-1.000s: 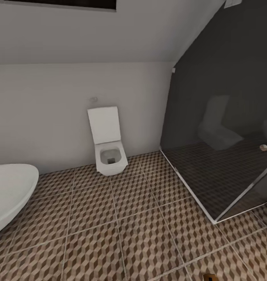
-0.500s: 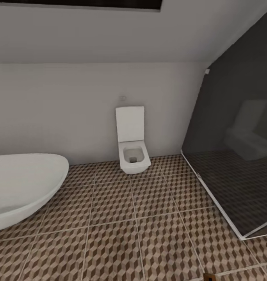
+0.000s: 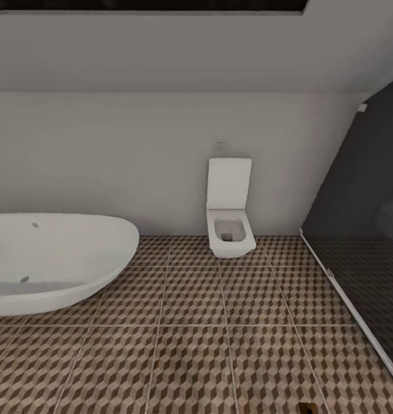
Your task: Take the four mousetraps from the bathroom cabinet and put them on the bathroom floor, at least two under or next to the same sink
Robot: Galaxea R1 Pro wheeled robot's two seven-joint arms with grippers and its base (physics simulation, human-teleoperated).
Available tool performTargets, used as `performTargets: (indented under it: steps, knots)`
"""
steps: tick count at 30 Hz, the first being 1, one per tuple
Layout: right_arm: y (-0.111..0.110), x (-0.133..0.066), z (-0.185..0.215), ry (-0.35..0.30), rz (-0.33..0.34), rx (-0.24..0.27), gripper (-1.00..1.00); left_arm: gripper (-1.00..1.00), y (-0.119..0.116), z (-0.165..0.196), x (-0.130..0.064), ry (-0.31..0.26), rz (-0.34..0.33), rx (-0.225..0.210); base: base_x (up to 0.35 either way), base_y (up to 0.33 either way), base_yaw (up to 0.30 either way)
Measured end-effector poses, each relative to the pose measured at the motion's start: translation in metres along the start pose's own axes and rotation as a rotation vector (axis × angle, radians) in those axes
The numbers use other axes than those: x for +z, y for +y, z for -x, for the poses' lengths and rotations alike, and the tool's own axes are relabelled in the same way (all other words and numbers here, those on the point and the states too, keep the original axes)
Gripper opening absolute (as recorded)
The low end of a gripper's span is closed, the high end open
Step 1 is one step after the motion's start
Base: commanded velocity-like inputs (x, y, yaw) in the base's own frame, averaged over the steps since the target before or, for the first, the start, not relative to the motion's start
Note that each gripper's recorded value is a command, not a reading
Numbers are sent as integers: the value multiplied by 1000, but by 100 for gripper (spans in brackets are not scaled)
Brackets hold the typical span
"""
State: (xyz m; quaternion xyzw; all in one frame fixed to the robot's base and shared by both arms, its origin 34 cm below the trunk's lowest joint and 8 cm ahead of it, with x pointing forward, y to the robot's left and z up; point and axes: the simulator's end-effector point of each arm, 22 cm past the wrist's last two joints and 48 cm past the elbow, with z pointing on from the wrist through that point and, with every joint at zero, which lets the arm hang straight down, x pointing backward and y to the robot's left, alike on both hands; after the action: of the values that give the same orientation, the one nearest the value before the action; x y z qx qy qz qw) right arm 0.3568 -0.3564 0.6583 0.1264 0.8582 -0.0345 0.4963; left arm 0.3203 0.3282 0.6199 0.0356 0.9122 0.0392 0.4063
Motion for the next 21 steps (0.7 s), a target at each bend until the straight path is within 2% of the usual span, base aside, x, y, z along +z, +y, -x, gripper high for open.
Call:
performTargets:
  steps: [12, 21]
  knots:
    - [0, 0, 0, -1, 0, 0, -100, -100, 0, 0, 0, 0, 1, 0, 168, 169, 289]
    - [0, 0, 0, -2, 0, 0, -100, -100, 0, 0, 0, 1, 1, -1, 295, 76, 289]
